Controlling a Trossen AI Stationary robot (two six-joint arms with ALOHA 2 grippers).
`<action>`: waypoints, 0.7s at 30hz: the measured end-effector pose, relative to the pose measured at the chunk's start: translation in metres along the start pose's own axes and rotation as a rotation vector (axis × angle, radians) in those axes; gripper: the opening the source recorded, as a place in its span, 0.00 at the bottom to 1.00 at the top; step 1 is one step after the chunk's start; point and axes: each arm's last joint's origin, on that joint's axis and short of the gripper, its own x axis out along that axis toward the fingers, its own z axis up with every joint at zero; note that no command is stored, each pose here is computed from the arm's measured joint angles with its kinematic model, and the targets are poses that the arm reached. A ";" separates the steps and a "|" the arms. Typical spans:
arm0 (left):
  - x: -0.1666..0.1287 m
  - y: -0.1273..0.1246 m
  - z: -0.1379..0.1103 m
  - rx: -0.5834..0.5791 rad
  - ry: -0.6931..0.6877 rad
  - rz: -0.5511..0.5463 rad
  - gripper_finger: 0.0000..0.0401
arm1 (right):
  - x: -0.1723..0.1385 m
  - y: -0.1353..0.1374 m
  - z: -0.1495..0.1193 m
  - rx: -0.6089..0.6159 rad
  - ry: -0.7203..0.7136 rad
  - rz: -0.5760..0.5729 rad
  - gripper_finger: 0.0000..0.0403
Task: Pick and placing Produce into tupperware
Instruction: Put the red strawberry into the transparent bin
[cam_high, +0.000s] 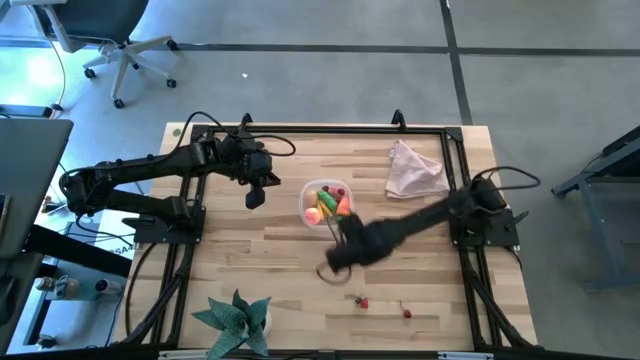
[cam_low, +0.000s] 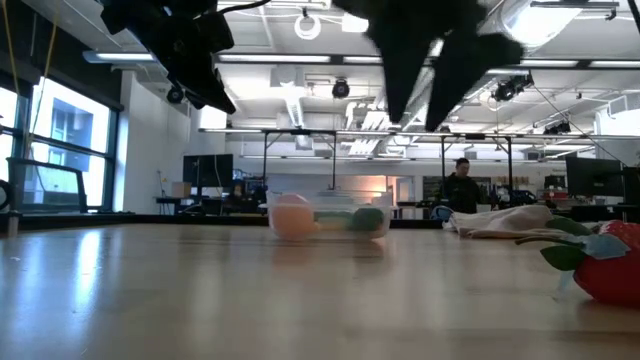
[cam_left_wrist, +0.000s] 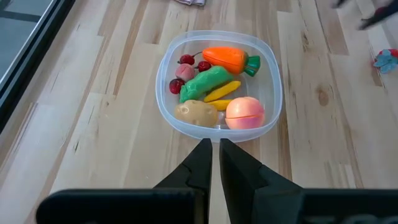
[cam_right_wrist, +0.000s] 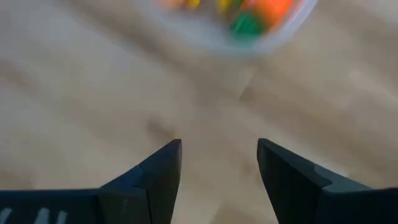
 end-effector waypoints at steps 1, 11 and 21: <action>0.000 0.000 0.000 0.000 0.000 0.000 0.05 | -0.003 0.003 -0.011 -0.024 0.016 0.017 0.50; 0.000 0.000 0.000 0.000 0.000 0.000 0.05 | -0.032 0.016 -0.091 -0.168 -0.025 0.153 0.50; 0.000 0.000 0.000 0.000 0.000 0.000 0.05 | -0.043 0.019 -0.141 -0.273 -0.069 0.240 0.50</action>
